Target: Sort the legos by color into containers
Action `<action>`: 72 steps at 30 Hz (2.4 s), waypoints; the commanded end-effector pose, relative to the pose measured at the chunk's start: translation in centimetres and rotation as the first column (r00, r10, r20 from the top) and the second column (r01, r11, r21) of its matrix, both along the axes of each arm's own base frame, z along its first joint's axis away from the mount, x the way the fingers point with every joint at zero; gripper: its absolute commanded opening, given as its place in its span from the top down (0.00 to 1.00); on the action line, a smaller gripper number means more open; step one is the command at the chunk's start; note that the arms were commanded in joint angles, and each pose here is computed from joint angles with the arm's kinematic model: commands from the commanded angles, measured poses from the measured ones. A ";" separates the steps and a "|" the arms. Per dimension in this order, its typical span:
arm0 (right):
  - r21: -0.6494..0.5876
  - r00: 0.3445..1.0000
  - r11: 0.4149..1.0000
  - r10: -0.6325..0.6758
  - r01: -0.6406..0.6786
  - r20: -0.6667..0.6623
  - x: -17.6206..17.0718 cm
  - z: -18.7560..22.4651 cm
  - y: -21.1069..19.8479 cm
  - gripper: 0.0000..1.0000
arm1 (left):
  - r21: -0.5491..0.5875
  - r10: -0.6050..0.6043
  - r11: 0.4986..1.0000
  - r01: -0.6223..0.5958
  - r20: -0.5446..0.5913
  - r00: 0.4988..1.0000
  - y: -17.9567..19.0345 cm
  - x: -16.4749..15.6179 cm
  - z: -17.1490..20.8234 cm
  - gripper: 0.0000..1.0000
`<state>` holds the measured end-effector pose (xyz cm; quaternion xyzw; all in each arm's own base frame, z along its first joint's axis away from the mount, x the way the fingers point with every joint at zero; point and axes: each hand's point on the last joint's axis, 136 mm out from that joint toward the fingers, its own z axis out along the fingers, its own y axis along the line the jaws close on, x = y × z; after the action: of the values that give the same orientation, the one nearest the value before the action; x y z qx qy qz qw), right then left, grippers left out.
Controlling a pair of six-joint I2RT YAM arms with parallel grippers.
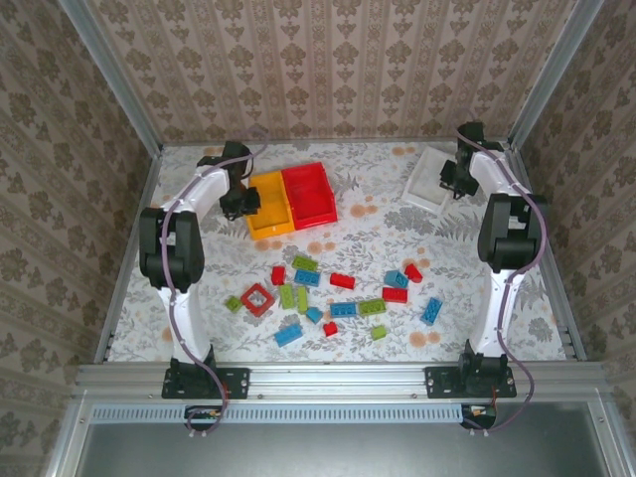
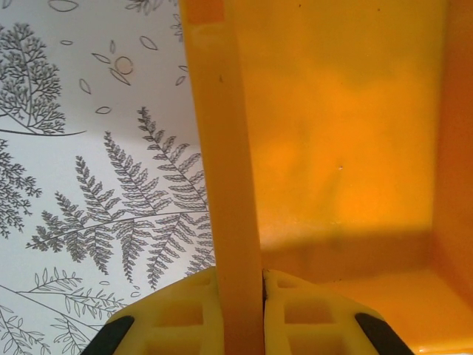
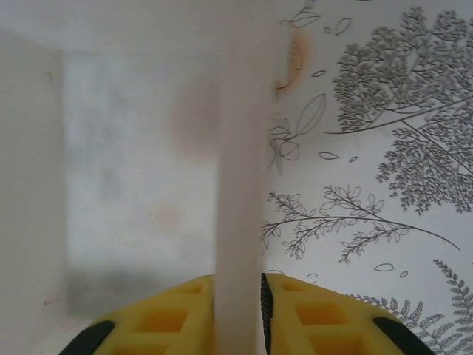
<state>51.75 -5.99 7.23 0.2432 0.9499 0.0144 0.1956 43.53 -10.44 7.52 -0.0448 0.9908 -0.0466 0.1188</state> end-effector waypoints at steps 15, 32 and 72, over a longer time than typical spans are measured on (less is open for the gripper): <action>-0.083 0.906 0.902 0.424 -0.423 -0.014 -5.4 1.9 14.0 0.99 | 0.092 -0.231 0.968 0.231 -0.012 0.973 0.4 -0.8 1.8 1.00; -0.023 0.863 0.862 0.505 -0.506 -0.028 -6.5 0.5 18.9 0.97 | 0.065 -0.243 0.968 0.243 -0.015 0.970 -2.2 -1.5 0.5 1.00; -0.055 0.499 0.539 0.810 -0.841 0.308 -22.6 11.2 29.2 0.43 | -0.266 0.049 0.963 0.038 0.314 0.948 -3.4 -15.8 13.3 0.29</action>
<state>30.44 21.63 17.51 -0.1985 0.9259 0.1632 0.2767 29.92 -14.42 21.05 -0.0190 0.9435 -0.1761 0.2799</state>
